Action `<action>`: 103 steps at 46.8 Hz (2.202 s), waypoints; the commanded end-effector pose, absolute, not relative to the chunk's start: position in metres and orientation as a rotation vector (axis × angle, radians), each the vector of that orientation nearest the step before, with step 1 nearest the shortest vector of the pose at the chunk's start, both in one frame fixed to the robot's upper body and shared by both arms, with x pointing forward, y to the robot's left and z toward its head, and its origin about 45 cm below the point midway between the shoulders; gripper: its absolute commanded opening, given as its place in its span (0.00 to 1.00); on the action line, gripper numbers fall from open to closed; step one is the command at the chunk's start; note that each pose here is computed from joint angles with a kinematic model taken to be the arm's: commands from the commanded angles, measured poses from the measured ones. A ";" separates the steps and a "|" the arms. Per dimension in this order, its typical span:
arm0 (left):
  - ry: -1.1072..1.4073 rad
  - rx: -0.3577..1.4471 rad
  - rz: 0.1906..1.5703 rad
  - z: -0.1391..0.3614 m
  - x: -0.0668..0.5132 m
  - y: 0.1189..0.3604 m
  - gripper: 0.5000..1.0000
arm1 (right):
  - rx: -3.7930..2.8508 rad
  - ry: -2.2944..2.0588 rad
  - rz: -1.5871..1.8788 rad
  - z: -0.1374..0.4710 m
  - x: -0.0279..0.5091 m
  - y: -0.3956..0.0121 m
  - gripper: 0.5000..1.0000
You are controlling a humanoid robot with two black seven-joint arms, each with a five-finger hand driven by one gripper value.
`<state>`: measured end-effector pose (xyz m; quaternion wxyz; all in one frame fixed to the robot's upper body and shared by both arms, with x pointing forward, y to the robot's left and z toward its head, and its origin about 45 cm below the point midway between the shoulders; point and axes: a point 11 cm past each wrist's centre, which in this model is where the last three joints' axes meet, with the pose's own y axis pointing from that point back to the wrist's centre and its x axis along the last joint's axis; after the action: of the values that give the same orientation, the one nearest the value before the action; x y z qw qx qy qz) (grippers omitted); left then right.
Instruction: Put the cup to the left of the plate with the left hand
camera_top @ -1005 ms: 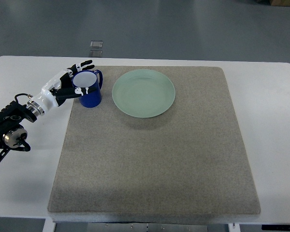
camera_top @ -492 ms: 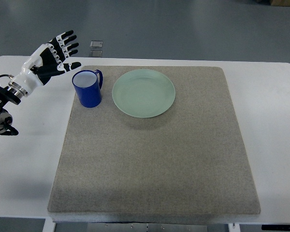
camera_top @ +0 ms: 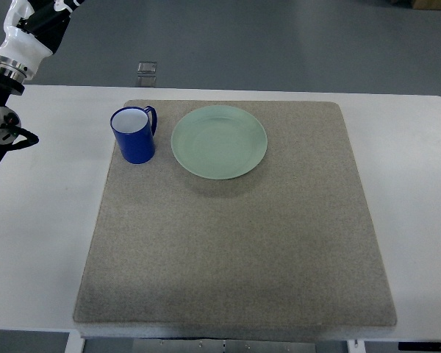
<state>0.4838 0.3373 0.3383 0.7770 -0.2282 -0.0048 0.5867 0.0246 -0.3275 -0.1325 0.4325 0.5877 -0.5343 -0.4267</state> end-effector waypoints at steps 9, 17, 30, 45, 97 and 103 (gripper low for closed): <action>0.033 -0.488 1.355 0.335 0.495 0.323 0.93 | 1.464 -1.330 -1.066 -0.133 0.024 -0.327 0.86; 0.128 -0.476 1.435 0.322 0.502 0.314 0.91 | 1.465 -1.331 -1.064 -0.132 0.025 -0.327 0.86; 0.293 -0.548 1.467 0.312 0.507 0.309 0.89 | 1.464 -1.332 -1.063 -0.132 0.025 -0.328 0.86; 0.316 -0.550 1.487 0.304 0.507 0.310 0.99 | 1.464 -1.332 -1.063 -0.132 0.025 -0.328 0.86; 0.551 -0.638 1.402 0.282 0.513 0.304 0.99 | 1.464 -1.332 -1.063 -0.132 0.025 -0.328 0.86; 0.561 -0.628 1.398 0.277 0.512 0.298 0.99 | 1.465 -1.331 -1.064 -0.132 0.025 -0.327 0.86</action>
<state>0.5126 0.2994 0.2792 0.6847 -0.2821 0.2494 0.6240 0.0246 -0.3274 -0.1325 0.4324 0.5878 -0.5342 -0.4268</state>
